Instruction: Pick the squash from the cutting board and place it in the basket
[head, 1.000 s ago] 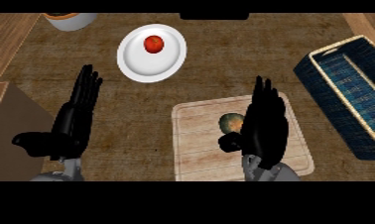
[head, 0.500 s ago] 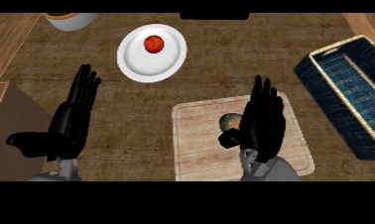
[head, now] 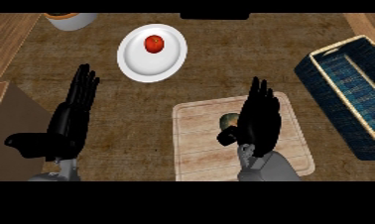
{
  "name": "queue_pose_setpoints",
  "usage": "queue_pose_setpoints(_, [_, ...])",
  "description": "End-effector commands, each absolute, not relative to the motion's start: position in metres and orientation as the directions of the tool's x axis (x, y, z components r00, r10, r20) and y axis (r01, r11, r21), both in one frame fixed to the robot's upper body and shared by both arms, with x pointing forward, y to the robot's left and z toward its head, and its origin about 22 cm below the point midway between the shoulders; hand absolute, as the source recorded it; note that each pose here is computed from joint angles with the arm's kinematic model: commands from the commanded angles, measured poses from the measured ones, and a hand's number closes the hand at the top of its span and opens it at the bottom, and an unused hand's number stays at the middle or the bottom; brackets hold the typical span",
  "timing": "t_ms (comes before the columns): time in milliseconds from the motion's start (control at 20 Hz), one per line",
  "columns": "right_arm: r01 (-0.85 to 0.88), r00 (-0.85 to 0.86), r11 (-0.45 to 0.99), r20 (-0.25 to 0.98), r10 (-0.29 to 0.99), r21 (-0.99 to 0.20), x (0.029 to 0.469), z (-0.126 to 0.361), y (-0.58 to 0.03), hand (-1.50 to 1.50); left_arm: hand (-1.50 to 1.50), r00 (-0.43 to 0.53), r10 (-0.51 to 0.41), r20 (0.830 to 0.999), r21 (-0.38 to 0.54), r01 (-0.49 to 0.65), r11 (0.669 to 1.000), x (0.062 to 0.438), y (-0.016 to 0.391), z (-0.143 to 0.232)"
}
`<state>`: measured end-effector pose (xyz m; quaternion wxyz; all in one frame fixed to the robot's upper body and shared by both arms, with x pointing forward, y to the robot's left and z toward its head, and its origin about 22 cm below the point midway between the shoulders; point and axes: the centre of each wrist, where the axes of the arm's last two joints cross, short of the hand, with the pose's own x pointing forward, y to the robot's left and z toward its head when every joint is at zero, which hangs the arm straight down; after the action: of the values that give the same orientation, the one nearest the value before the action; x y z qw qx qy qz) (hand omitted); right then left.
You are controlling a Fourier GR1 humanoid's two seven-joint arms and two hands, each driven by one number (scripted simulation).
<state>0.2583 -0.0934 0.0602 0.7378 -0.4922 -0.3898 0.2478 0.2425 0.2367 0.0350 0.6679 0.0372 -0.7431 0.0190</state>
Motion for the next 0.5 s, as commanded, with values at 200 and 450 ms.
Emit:
queue_pose_setpoints(200, [0.018, 0.733, 0.434, 0.307, 0.607, -0.901, 0.257, 0.045, -0.077, -1.50, 0.00, -0.110, -0.025, 0.994, 0.018, -0.067, 0.998, 0.240, 0.226, 0.039])
queue_pose_setpoints(450, [0.014, 0.744, 0.449, 0.309, 0.592, -0.894, 0.264, 0.044, -0.084, -1.50, 0.00, -0.115, -0.038, 0.993, 0.029, -0.084, 0.996, 0.235, 0.246, 0.048])
